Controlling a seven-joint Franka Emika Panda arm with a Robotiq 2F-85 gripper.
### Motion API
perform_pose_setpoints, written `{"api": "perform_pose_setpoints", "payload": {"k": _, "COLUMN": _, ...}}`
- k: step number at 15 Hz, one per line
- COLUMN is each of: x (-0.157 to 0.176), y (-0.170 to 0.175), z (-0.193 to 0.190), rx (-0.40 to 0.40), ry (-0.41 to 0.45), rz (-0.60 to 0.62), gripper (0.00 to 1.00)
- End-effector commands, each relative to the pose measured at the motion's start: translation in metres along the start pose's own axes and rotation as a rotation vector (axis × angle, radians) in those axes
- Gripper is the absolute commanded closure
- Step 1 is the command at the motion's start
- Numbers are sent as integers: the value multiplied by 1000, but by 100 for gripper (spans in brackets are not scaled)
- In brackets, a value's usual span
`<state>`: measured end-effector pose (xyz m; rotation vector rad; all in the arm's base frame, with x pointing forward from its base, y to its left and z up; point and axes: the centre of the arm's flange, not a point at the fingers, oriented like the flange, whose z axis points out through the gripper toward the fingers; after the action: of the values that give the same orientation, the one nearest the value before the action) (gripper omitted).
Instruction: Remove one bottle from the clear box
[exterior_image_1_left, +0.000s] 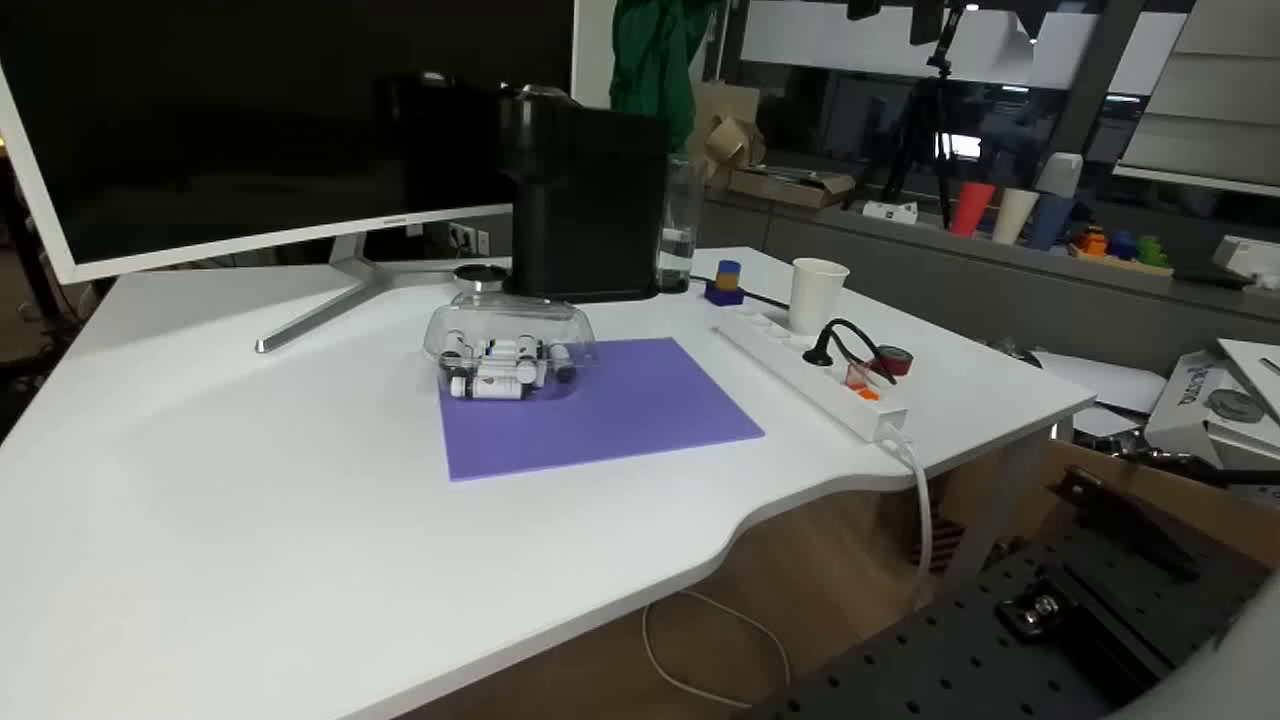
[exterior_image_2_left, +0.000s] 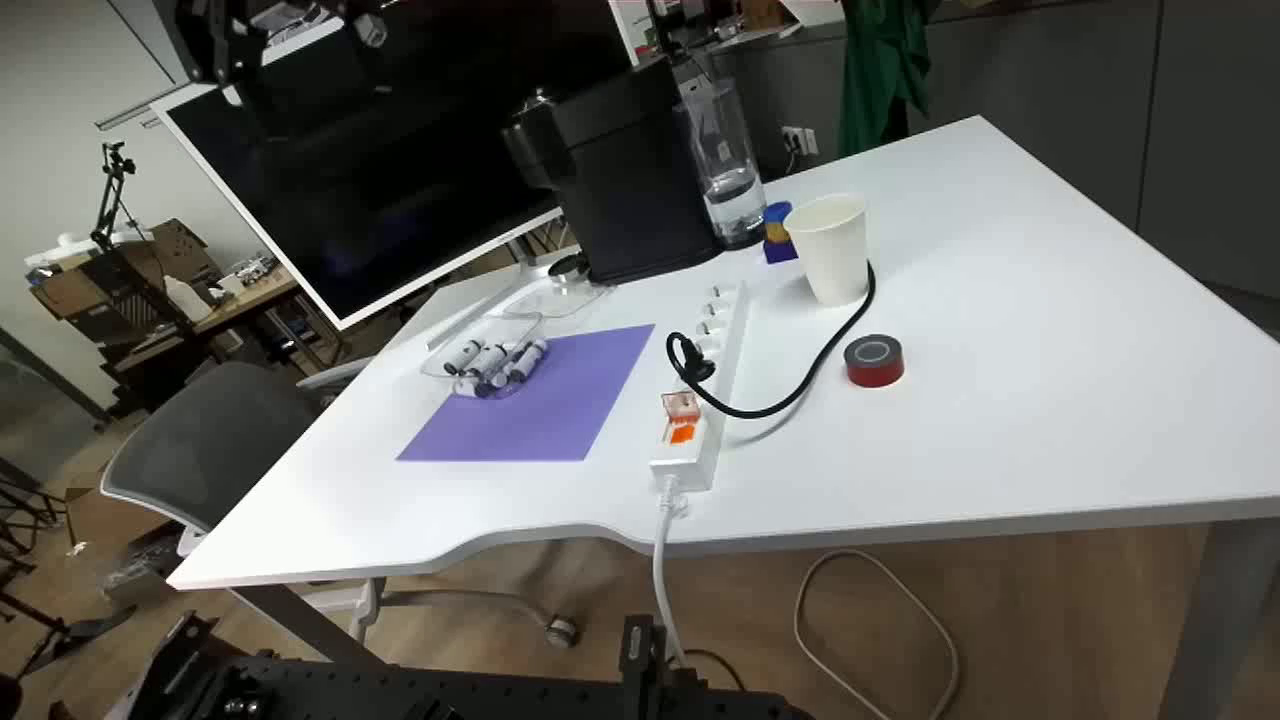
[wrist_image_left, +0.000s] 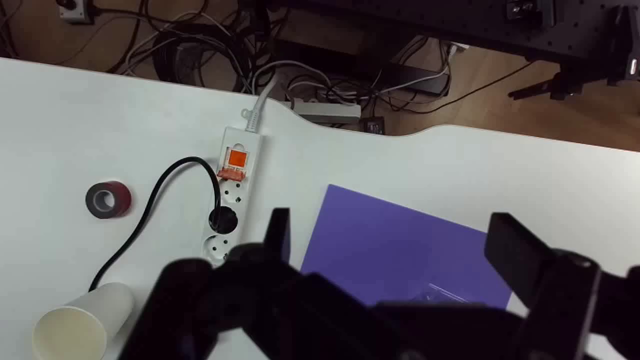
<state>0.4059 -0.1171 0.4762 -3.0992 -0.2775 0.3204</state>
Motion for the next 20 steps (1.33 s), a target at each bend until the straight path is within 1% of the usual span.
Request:
{"api": "perform_pose_setpoints", "payload": {"k": 1, "x": 0, "y": 0, "z": 0, "rx": 0, "ry": 1, "rz": 0, "gripper": 0}}
{"api": "perform_pose_setpoints", "payload": {"k": 11, "x": 0, "y": 0, "z": 0, "rx": 0, "ry": 1, "rz": 0, "gripper": 0}}
{"api": "perform_pose_setpoints", "payload": {"k": 12, "x": 6, "y": -1, "z": 0, "rx": -53, "ry": 29, "rz": 60, "gripper": 0}}
{"api": "perform_pose_setpoints", "payload": {"k": 14, "x": 25, "y": -2, "z": 1, "rx": -89, "ry": 82, "rz": 95, "gripper": 0}}
{"api": "perform_pose_setpoints", "payload": {"k": 16, "x": 61, "y": -5, "z": 8, "rx": -158, "ry": 156, "rz": 142, "gripper": 0}}
{"api": "perform_pose_setpoints", "payload": {"k": 17, "x": 78, "y": -7, "z": 12, "rx": -180, "ry": 188, "rz": 168, "gripper": 0}}
{"api": "perform_pose_setpoints", "payload": {"k": 19, "x": 114, "y": -15, "z": 28, "rx": -211, "ry": 235, "rz": 206, "gripper": 0}}
{"api": "perform_pose_setpoints", "payload": {"k": 20, "x": 133, "y": -19, "z": 39, "rx": -211, "ry": 244, "rz": 220, "gripper": 0}}
